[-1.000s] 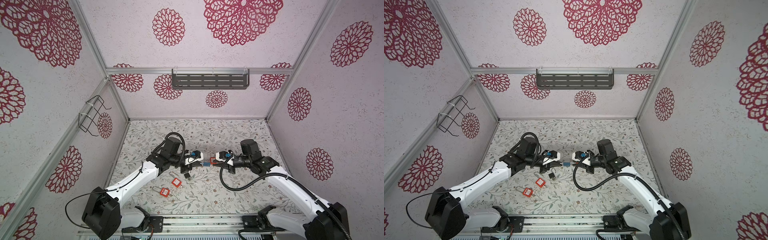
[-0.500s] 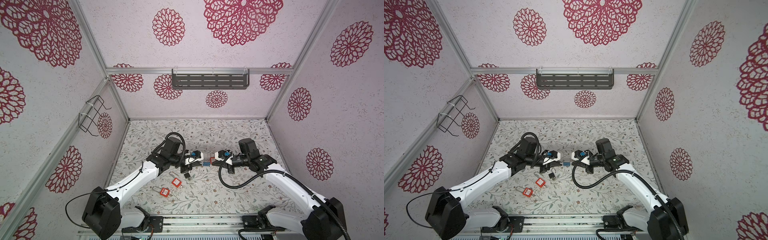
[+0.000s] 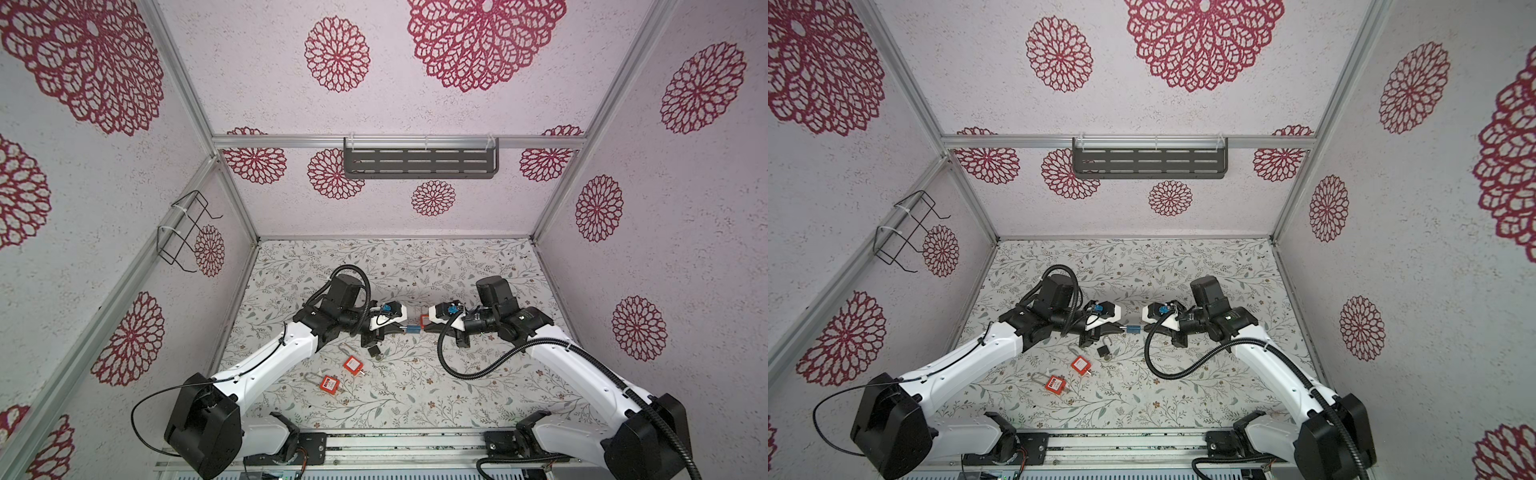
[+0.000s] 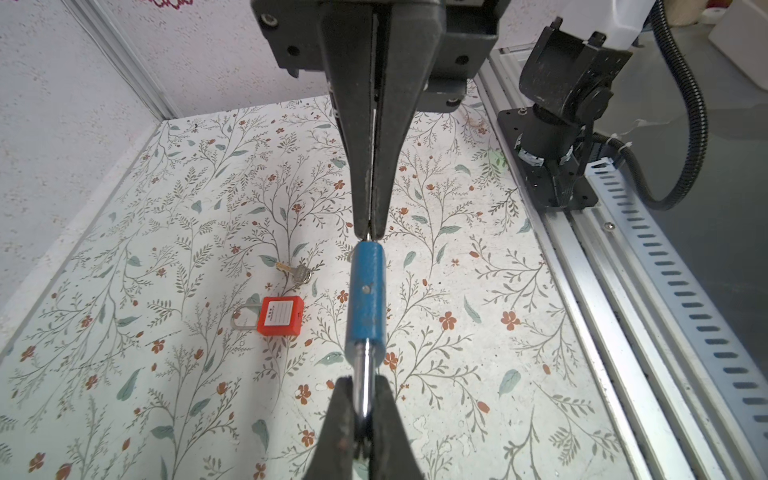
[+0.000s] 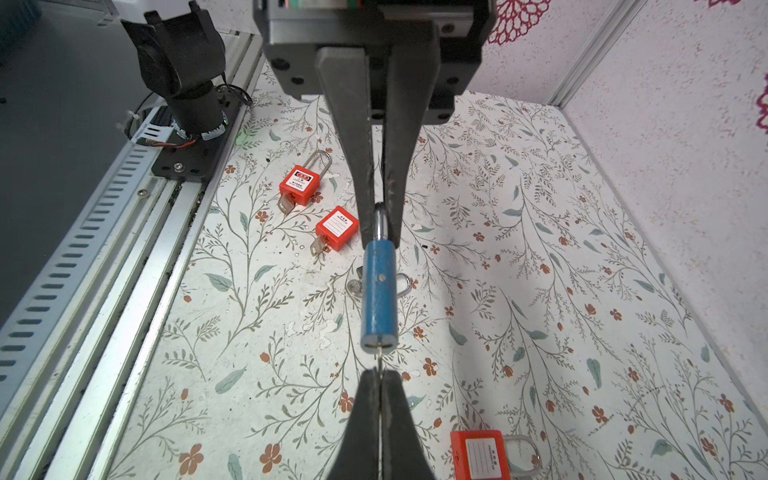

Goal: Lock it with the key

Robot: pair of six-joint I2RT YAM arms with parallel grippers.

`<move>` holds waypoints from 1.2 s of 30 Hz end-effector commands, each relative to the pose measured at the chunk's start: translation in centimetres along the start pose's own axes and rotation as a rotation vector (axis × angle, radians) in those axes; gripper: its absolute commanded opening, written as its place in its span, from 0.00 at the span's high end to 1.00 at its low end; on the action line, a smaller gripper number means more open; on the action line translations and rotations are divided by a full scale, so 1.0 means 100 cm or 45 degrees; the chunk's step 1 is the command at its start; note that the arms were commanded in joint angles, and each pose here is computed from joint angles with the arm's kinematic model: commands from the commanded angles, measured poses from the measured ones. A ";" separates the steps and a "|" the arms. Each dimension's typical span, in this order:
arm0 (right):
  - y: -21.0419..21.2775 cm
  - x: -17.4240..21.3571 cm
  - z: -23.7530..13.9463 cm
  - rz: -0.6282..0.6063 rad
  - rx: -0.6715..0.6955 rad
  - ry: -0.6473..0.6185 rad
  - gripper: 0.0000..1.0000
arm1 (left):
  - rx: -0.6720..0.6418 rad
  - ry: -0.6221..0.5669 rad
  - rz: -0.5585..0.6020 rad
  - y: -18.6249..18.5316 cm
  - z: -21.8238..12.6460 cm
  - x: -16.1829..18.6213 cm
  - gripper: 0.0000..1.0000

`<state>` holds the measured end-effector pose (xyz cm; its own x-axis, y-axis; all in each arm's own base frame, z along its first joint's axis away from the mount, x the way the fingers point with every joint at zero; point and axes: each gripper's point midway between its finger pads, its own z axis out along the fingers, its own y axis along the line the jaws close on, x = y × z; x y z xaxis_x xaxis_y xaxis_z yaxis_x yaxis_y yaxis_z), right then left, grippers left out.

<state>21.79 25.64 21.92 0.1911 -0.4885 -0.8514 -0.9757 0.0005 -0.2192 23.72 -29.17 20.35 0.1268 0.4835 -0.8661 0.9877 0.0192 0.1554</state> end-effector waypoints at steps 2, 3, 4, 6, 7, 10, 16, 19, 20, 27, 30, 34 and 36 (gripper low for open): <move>-0.003 -0.006 -0.011 -0.098 0.082 0.014 1.00 | 0.096 -0.101 -0.004 -0.005 -0.004 -0.021 1.00; -0.003 -0.006 -0.012 -0.105 0.085 0.008 1.00 | 0.107 -0.095 -0.014 -0.006 -0.003 -0.020 1.00; -0.002 -0.008 -0.012 -0.104 0.085 -0.001 1.00 | 0.118 -0.084 -0.016 -0.007 -0.003 -0.018 1.00; -0.001 -0.007 -0.012 -0.096 0.076 -0.004 1.00 | 0.143 -0.059 -0.019 -0.009 -0.002 -0.015 1.00; 0.000 -0.006 -0.011 -0.089 0.070 0.002 1.00 | 0.147 -0.044 -0.015 -0.009 -0.003 -0.014 1.00; 0.004 -0.002 -0.011 -0.068 0.057 0.015 1.00 | 0.142 0.007 0.020 -0.009 -0.005 -0.010 1.00; 0.014 0.004 -0.005 0.061 -0.043 0.000 1.00 | 0.035 0.063 0.142 -0.003 -0.013 -0.007 1.00; 0.017 0.008 -0.002 0.122 -0.085 0.000 1.00 | -0.038 0.058 0.200 0.002 -0.016 -0.008 1.00; 0.017 0.009 -0.002 0.144 -0.098 -0.002 1.00 | -0.061 0.055 0.216 0.004 -0.016 -0.008 1.00; 0.008 0.016 -0.004 0.128 -0.023 0.048 1.00 | -0.057 0.063 0.209 0.005 -0.017 -0.004 1.00; -0.002 0.019 -0.010 0.094 0.107 0.073 1.00 | 0.005 0.078 0.163 0.004 -0.017 0.001 1.00; -0.011 0.017 -0.019 0.152 0.235 0.009 1.00 | 0.076 0.143 0.130 0.002 -0.017 0.012 1.00; -0.015 0.022 -0.018 0.226 0.274 -0.003 1.00 | 0.125 0.185 0.124 0.002 -0.015 0.017 1.00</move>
<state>22.01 23.07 19.86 0.0654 -0.5173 -0.8533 -0.9701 0.1674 -0.1758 24.46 -27.11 19.53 0.1957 0.5982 -0.7771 0.9773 -0.0531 0.2052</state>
